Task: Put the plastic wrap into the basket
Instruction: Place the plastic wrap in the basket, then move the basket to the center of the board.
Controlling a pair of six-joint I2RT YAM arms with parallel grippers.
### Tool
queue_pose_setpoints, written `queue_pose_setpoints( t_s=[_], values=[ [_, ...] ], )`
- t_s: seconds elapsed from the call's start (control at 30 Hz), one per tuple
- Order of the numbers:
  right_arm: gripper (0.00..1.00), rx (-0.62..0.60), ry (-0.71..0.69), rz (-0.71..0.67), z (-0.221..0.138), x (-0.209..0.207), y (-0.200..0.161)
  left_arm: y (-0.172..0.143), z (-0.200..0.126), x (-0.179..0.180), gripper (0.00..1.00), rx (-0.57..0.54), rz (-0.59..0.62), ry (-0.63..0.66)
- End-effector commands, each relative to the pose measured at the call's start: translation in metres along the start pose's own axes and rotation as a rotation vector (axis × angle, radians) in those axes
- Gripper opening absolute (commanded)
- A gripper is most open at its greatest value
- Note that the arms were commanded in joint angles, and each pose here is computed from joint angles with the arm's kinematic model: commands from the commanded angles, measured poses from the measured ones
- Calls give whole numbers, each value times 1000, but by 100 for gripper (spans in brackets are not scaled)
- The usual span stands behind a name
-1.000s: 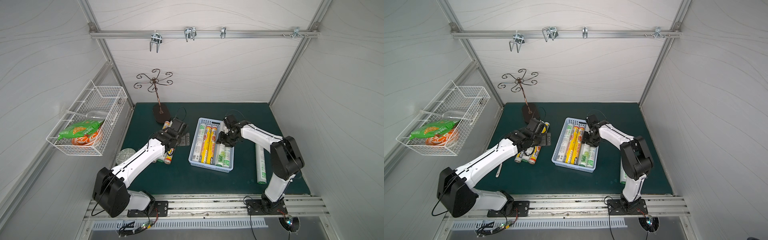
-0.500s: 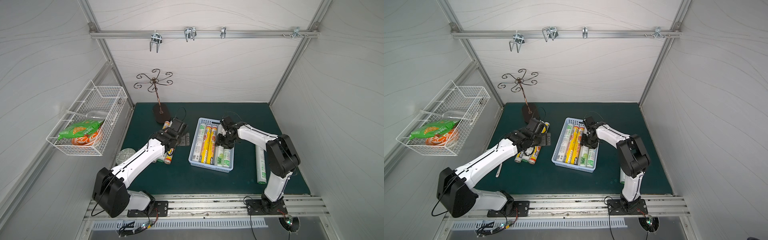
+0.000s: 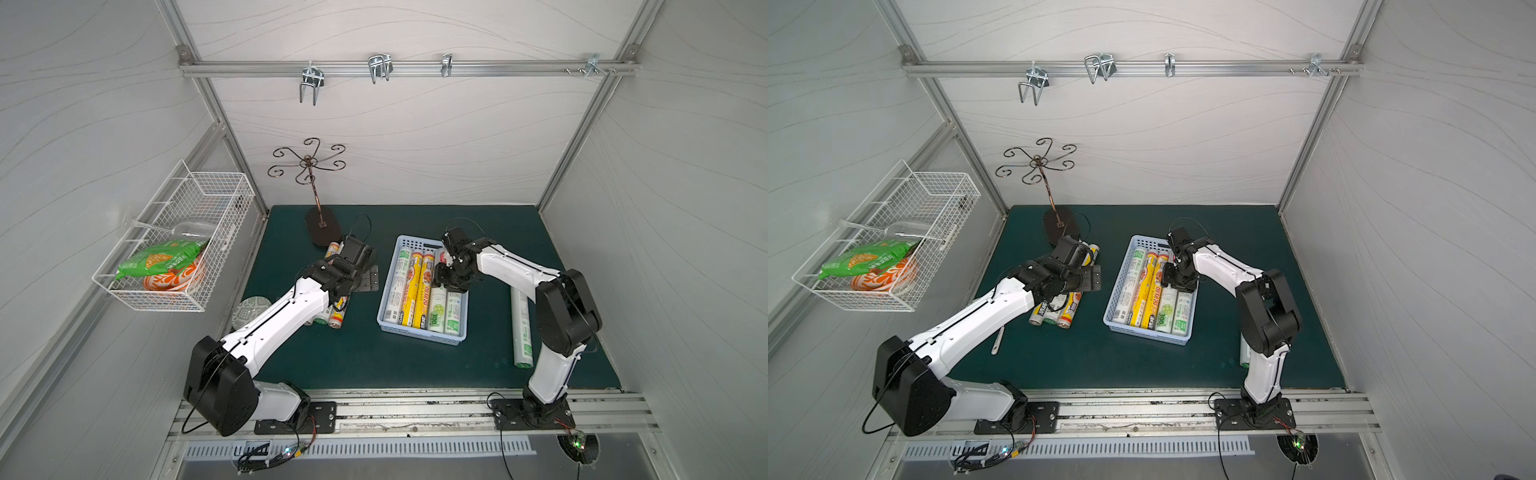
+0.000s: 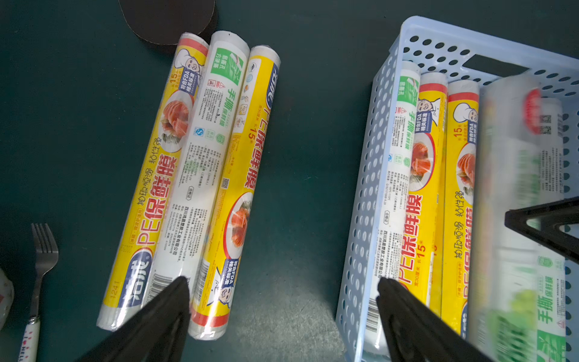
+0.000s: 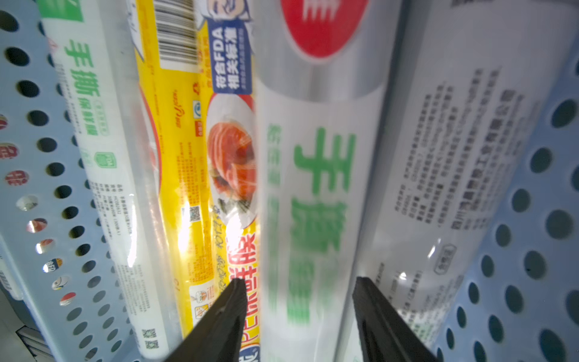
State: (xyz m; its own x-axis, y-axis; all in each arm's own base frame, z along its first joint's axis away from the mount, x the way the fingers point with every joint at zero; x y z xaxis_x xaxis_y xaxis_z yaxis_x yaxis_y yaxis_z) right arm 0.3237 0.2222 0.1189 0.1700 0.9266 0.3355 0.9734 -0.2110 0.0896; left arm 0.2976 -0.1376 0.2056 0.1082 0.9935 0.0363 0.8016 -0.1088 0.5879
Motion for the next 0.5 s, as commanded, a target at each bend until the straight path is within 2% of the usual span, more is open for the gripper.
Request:
queue_pose_setpoints(
  t_s=[0.0,0.17,0.47],
  values=[
    [60,-15,7,-21,-18,3,0,9,-7,-1,96,-36,-16,-17],
    [60,-14,26,-27,-25,6,-1,7,-7,1,96,-36,-15,-10],
    [60,-67,59,-94,-64,5,-1,7,-4,-1,96,-30,-9,-20]
  ],
)
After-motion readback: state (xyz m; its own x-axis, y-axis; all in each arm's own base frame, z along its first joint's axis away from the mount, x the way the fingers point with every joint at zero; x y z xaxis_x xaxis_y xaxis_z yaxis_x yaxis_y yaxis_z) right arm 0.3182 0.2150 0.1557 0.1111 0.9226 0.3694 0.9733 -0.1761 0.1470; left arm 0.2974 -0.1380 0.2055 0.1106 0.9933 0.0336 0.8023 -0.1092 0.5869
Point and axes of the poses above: each gripper's point midway between its finger pads, its own z axis out along the fingers, its own x axis along the line the jaws close on, y = z × x, the point moved 4 cm from there along -z, back along the fingers, and after that the axes turned 10 degrees about z, right-handed, at the moved point
